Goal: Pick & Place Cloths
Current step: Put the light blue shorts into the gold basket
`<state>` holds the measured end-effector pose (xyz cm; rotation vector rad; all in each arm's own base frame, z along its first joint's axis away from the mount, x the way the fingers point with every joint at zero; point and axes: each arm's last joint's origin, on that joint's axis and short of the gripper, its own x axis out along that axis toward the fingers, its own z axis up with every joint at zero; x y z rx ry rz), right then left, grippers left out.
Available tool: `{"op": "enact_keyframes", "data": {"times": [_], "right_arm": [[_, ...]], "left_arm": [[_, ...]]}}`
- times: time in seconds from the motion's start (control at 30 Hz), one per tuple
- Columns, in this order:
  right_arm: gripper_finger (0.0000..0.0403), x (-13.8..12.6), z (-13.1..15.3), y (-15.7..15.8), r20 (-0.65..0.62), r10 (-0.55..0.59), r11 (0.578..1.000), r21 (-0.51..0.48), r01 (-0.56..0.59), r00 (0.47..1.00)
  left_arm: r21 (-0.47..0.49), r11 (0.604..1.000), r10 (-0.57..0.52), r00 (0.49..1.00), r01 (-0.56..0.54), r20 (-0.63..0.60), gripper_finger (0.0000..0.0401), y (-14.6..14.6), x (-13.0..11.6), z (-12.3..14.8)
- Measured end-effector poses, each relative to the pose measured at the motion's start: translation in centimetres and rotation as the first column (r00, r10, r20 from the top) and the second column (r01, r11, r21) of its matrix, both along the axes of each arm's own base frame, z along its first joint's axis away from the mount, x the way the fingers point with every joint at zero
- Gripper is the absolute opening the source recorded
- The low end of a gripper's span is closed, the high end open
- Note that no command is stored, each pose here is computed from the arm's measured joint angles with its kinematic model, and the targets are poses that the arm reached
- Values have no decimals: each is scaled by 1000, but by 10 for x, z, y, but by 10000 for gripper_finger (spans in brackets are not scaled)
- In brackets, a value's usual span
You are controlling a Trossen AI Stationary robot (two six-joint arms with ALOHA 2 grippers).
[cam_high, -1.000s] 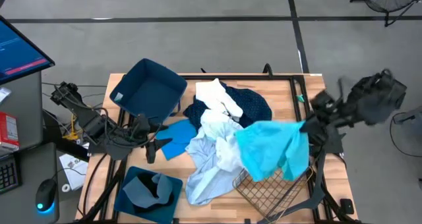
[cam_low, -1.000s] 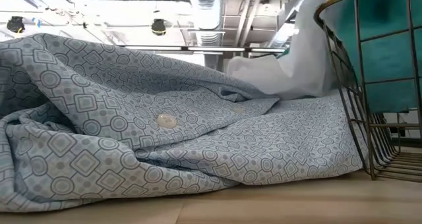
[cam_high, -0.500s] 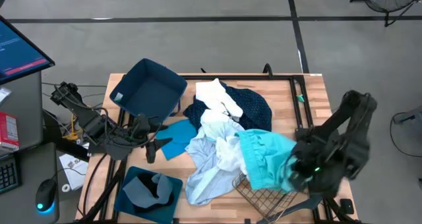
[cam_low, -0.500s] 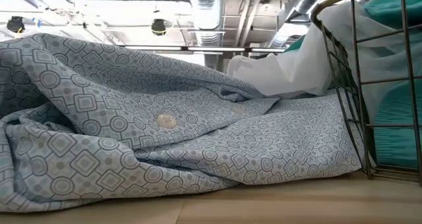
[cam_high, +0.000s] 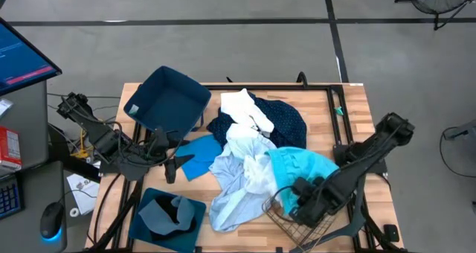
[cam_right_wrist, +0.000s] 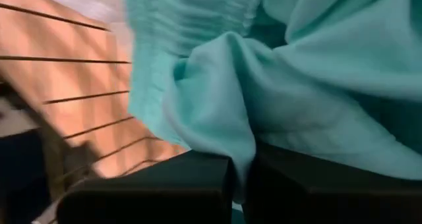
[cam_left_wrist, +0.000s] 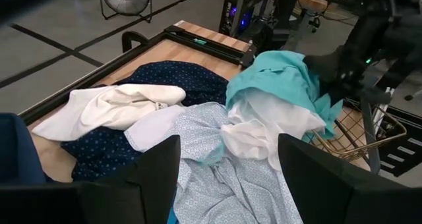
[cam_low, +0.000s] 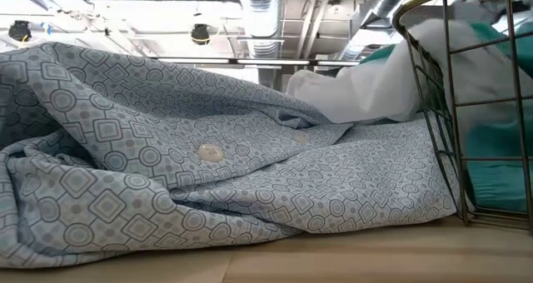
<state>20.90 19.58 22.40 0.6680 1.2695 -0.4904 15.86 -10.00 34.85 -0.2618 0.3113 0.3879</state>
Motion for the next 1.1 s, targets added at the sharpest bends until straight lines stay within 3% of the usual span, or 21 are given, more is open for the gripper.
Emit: {"op": "enact_keyframes", "data": {"times": [0.17, 0.33, 0.5, 0.67, 0.77, 0.9, 1.0, 1.1], "right_arm": [[17, 2, -14, 4, -83, 61, 998, -7, -62, 995], [83, 5, -4, 9, -111, 171, 982, 97, -160, 979], [175, 6, 33, 10, -5, 304, 926, 235, -294, 953], [249, 4, 82, -9, 125, 295, 905, 283, -319, 947], [266, 2, 104, -32, 183, 251, 935, 208, -287, 950], [270, -1, 119, -68, 205, 204, 977, 15, -212, 957], [271, 5, 118, -91, 175, 203, 975, -126, -182, 963], [271, 20, 113, -109, 146, 243, 958, -188, -215, 959]], "left_arm": [[-1, 1000, -3, 1000, 3, -2, 237, 0, 0, 0], [-2, 1000, -4, 1000, 4, -1, 237, 0, 0, 0], [-2, 1000, -4, 1000, 4, -2, 237, 0, 0, 0], [-2, 1000, -5, 1000, 5, -2, 237, 0, 0, 0], [-2, 1000, -5, 1000, 5, -2, 237, 0, 0, 0], [-2, 1000, -5, 1000, 5, -2, 237, 0, 0, 0], [-2, 1000, -5, 1000, 5, -2, 237, 0, 0, 0], [-3, 1000, -6, 1000, 5, -2, 237, 0, 0, 0]]}}
